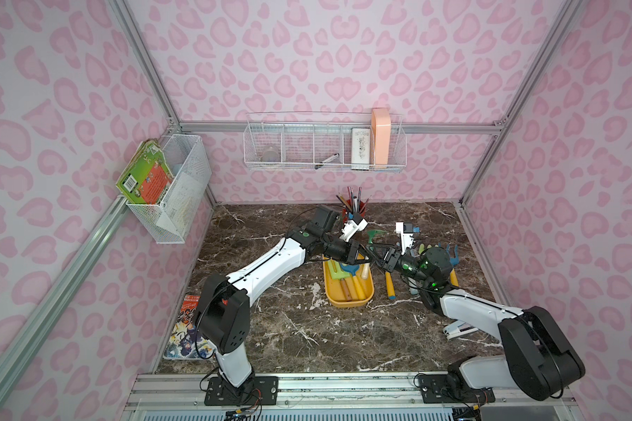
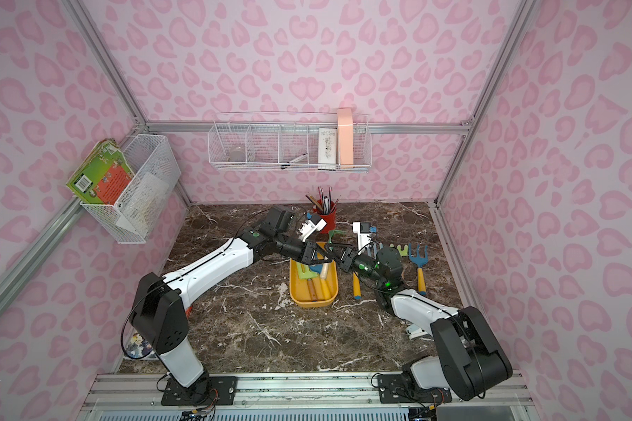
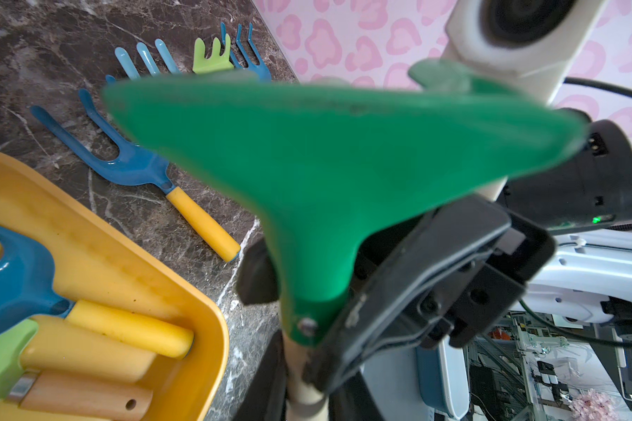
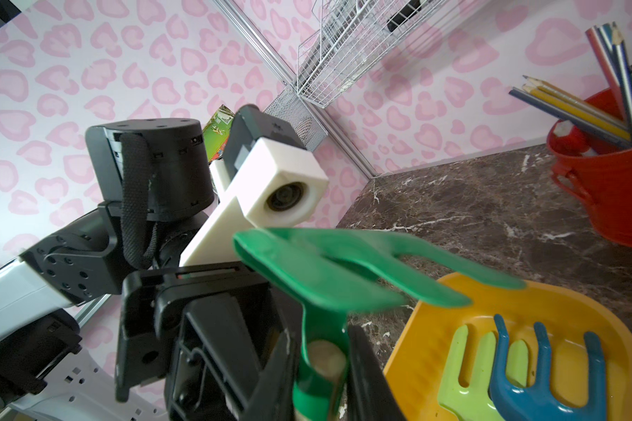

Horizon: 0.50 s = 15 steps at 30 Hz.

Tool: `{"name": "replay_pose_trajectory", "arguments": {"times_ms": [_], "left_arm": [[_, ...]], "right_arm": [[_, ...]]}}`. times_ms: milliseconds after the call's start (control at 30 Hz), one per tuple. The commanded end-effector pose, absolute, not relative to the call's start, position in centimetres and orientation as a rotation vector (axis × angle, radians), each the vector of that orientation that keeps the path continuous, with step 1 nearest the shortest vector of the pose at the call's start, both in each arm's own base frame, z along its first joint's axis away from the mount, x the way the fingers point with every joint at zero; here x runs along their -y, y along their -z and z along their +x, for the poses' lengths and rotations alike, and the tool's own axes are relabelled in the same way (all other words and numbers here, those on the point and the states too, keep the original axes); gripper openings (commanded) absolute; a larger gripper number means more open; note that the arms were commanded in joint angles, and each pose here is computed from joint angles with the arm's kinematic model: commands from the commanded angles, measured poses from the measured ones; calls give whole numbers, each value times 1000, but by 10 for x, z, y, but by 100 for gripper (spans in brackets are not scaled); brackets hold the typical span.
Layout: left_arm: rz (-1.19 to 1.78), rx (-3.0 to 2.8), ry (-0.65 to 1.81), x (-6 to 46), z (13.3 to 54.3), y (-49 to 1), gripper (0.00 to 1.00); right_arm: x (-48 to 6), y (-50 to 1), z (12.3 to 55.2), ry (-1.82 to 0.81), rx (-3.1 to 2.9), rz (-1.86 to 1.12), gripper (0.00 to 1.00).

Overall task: Take the hand rake out of the storage box
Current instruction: Pick up the rake from the storage box.

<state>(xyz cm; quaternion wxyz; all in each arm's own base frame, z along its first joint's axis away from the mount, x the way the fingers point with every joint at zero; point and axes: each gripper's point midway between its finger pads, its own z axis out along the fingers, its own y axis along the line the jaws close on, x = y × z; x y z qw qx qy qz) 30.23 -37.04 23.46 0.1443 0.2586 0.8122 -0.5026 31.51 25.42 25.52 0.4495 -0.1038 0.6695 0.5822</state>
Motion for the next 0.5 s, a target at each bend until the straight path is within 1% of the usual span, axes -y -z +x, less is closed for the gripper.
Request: {"name": "replay_pose_trajectory", "arguments": {"times_ms": [0,67,167,267,333,467], "left_arm": [[782,-2276,1511,373,298,-250,12],[777,-2281,1505,372,299,-248,13],[758,-2307,1485,370,302,-242,16],[722,-2357,1440,367,306,-232,24],[696,-2399,1384,362,310,-223,34],[657,-2494,1223,348,316,-204,44]], "right_arm": [[-256,-256,313,-1446,-1641,-280,18],[-255,-255,313,-1451,-1643,-270,15],[-254,-252,315,-1440,-1659,-248,13],[-251,-249,321,-1405,-1683,-215,11],[-247,-246,328,-1364,-1706,-179,9],[-236,-237,343,-1247,-1771,-93,9]]}}
